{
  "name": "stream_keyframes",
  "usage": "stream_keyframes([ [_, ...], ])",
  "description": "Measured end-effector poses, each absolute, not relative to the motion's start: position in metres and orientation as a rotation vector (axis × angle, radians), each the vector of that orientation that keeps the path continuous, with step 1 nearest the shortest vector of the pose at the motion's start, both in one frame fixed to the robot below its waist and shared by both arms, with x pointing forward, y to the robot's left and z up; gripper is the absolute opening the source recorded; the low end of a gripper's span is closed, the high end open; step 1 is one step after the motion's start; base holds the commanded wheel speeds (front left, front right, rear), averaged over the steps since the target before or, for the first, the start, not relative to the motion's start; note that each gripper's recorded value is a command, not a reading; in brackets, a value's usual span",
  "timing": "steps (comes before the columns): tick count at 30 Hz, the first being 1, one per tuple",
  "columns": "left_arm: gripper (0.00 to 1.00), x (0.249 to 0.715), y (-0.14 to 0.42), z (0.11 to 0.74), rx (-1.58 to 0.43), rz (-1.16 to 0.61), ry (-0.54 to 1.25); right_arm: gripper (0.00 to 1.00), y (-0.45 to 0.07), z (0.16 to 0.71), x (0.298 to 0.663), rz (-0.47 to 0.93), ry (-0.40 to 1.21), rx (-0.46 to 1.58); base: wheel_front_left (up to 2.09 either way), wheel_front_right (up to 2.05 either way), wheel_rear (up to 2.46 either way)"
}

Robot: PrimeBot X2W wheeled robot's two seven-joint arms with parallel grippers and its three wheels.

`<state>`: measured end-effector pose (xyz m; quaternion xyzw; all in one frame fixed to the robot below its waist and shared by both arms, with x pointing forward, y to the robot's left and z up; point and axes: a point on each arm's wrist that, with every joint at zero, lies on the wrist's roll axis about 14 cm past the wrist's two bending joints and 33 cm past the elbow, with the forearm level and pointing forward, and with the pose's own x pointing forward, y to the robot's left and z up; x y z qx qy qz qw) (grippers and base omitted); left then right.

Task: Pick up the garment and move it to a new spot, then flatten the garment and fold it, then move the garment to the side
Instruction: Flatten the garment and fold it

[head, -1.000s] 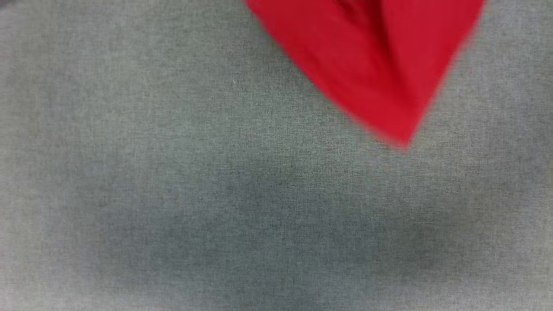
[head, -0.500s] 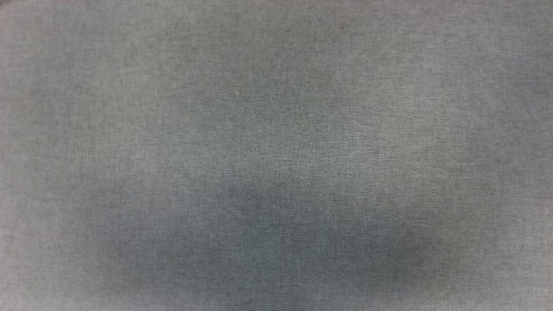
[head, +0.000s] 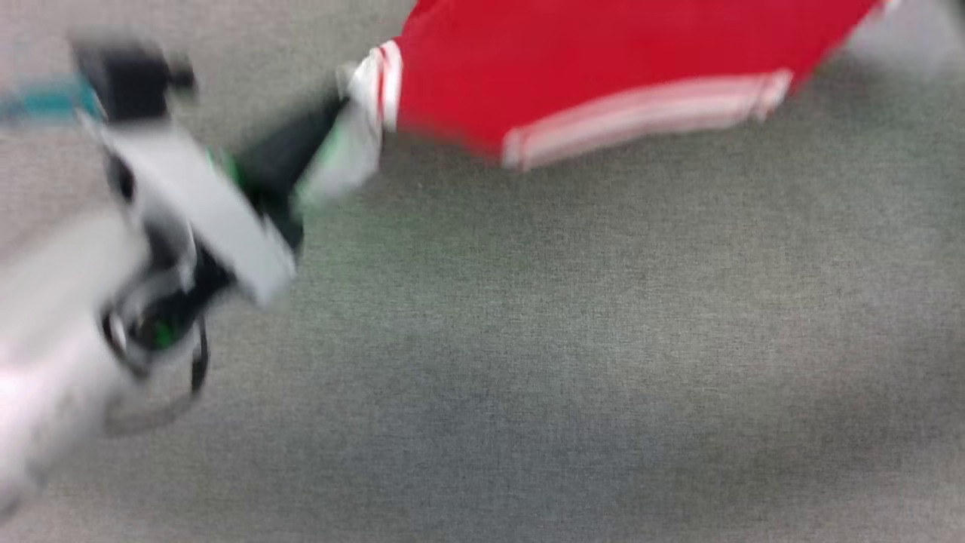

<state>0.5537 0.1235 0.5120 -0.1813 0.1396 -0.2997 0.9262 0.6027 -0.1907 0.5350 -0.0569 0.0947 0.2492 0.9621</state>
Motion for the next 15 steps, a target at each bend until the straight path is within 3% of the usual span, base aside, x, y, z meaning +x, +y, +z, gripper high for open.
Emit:
stream_keyframes([
  [10,0.0,0.451,0.133,0.457,-0.357,-0.651,0.512,0.0,-0.198,0.472,0.489,0.598,0.506,-0.038,0.0,0.0,0.0],
  [15,0.0,0.416,0.146,0.443,-0.313,-0.641,0.582,0.0,-0.201,0.464,0.45,0.612,0.584,0.008,0.0,0.0,0.0],
])
